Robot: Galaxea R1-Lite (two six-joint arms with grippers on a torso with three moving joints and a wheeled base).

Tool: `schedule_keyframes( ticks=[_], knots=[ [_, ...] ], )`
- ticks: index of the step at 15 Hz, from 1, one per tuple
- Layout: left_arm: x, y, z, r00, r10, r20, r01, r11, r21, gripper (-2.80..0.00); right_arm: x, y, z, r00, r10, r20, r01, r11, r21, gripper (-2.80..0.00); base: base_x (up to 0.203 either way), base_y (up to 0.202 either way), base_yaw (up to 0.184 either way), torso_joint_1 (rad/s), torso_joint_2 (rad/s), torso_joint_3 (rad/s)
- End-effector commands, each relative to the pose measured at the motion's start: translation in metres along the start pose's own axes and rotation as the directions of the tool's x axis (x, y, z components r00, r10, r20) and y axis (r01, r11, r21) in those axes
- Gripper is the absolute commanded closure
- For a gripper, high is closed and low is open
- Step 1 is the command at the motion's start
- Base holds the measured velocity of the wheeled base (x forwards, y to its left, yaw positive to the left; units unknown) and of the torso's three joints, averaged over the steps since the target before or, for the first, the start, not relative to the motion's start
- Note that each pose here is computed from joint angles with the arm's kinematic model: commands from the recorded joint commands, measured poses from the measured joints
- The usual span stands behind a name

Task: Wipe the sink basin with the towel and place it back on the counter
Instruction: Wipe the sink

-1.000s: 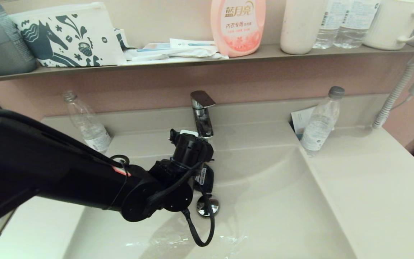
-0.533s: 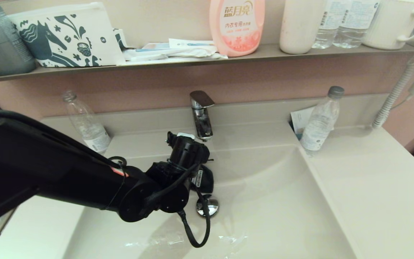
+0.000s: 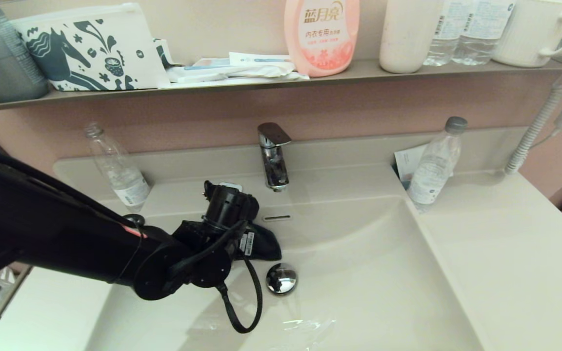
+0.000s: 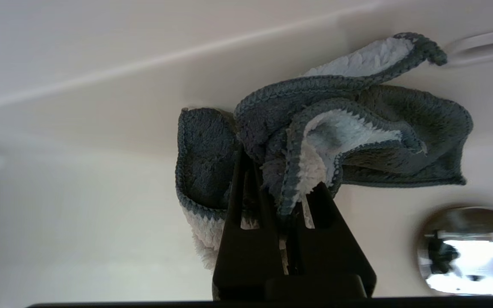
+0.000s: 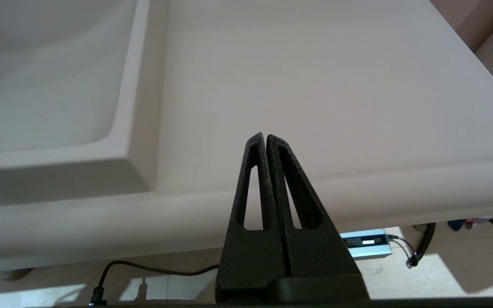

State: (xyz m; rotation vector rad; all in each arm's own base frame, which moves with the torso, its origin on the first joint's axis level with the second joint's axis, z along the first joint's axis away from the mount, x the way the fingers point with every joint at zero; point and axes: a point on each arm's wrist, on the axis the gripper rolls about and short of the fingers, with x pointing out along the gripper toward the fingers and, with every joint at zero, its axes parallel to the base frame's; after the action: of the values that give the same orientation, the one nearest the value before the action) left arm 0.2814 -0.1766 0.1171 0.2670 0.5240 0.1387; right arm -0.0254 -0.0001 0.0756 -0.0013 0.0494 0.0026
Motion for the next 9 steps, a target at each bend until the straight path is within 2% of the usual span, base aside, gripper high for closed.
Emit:
schedule_keyframes(
  ticks=[1, 6, 9],
  knots=[
    [0.000, 0.017, -0.002, 1.000, 0.022, -0.013, -0.023, 1.000, -0.015, 0.00, 0.000, 0.000, 0.000, 1.000, 0.001, -0.001, -0.001, 1.000, 0.000, 0.00, 0.000, 0.000, 0.000, 0.000, 0.00, 0.000],
    [-0.008, 0.047, -0.008, 0.998, 0.051, -0.025, -0.051, 0.999, -0.005, 0.00, 0.000, 0.000, 0.000, 1.000, 0.001, -0.001, -0.001, 1.000, 0.000, 0.00, 0.000, 0.000, 0.000, 0.000, 0.00, 0.000],
    [-0.024, 0.059, -0.003, 0.999, 0.052, 0.006, -0.052, 0.999, -0.006, 0.00, 0.000, 0.000, 0.000, 1.000, 0.001, -0.001, -0.001, 1.000, 0.000, 0.00, 0.000, 0.000, 0.000, 0.000, 0.00, 0.000]
  ],
)
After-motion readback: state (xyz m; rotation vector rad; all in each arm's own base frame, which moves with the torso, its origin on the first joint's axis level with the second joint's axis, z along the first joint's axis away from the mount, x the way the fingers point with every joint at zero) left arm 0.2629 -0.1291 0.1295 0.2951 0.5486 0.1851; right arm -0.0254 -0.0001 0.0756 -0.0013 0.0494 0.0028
